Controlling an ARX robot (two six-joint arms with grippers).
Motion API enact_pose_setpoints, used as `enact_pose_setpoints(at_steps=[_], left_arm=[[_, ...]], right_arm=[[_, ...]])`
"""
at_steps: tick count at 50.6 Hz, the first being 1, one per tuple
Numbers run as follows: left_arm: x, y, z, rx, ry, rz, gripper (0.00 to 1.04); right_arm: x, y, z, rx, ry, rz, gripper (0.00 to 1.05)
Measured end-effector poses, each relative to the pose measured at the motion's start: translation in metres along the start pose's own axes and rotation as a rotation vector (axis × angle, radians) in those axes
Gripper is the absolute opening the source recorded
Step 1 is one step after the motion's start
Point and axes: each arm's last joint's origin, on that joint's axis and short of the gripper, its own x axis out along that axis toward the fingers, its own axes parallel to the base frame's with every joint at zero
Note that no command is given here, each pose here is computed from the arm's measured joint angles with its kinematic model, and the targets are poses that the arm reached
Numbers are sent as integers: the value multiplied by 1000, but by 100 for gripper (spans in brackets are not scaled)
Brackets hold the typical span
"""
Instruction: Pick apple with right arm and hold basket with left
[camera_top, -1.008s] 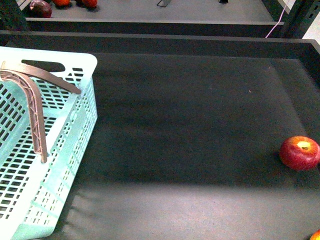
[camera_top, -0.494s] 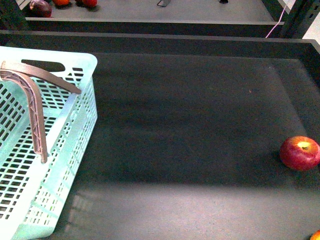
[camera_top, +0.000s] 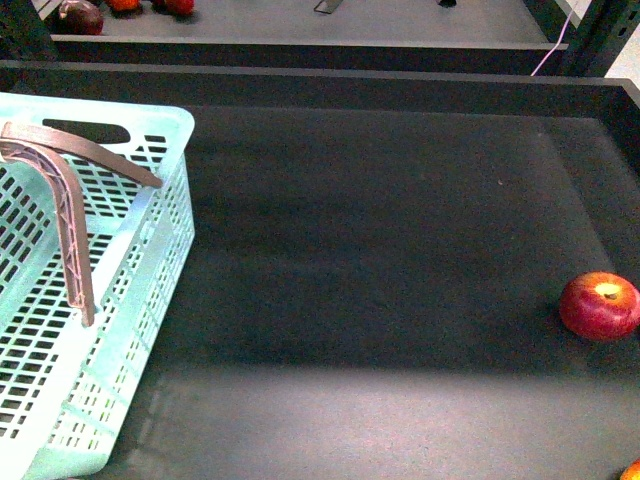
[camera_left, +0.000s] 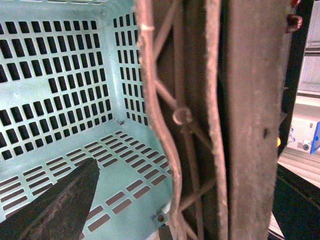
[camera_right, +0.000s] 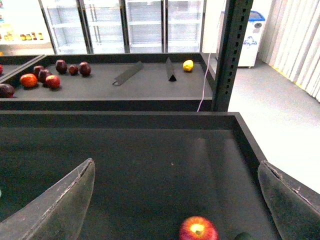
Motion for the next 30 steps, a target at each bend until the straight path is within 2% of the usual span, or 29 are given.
enact_pose_setpoints(at_steps=[14, 30], left_arm=[[7, 3, -1, -4, -2, 44, 98], [7, 3, -3, -15, -3, 47, 50]], right_arm=[[0, 0, 0, 0, 0, 0, 96], [0, 0, 0, 0, 0, 0, 96]])
